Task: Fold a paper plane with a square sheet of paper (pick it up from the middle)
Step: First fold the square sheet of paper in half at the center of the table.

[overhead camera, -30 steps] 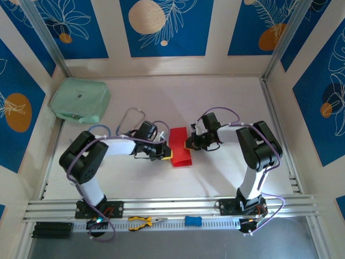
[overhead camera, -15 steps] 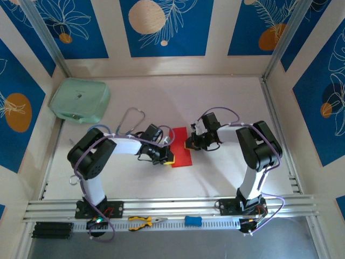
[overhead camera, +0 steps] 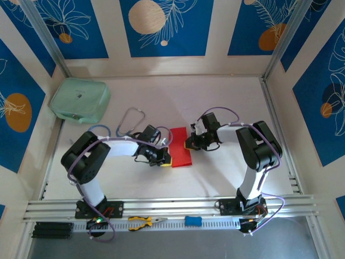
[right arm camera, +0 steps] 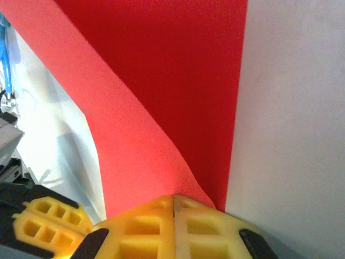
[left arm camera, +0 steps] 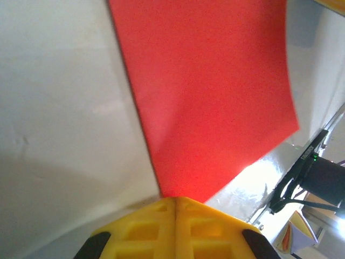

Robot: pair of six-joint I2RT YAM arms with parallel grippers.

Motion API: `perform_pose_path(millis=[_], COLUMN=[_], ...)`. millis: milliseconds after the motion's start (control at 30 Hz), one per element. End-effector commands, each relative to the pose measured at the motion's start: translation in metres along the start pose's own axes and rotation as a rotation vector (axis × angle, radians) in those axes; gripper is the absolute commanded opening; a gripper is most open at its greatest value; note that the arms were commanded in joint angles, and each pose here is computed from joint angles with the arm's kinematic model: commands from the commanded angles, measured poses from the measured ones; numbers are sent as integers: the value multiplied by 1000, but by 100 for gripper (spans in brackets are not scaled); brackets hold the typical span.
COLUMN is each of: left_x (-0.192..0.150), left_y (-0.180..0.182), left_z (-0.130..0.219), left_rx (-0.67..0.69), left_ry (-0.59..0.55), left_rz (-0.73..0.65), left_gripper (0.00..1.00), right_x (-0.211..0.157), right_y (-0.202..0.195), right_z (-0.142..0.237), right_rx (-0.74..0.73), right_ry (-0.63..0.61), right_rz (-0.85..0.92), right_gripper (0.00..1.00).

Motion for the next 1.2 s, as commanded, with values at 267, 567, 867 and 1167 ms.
perform_pose_path(millis=[267, 567, 867, 1167], left_x=[17, -16, -34, -35], left_y=[-30, 16, 36, 32], left_z=[-4, -22, -13, -10], left_rx=[-93, -1, 148, 207], left_ry=[-2, 126, 167, 138], left_rz=[-10, 1, -61, -127], left_gripper=[0, 0, 0, 0], right_x=[-18, -18, -18, -18], right_y=[-44, -44, -45, -45], right_z=[-11, -11, -11, -11], right_rx=[-179, -182, -187, -189], right_ry=[39, 41, 41, 42], right_rz=[-59, -59, -62, -63], right_gripper=[0, 0, 0, 0])
Point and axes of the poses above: each hand's point on the last joint's axis, 136 mm out from that joint toward the fingers, its own z axis back along the fingers, its own y axis along the line the jaws close on, x = y × z, the point moved 1 cm from there along z, back along the fingers, and after that the axes turned 1 degree about z, right-handed, at the moved point
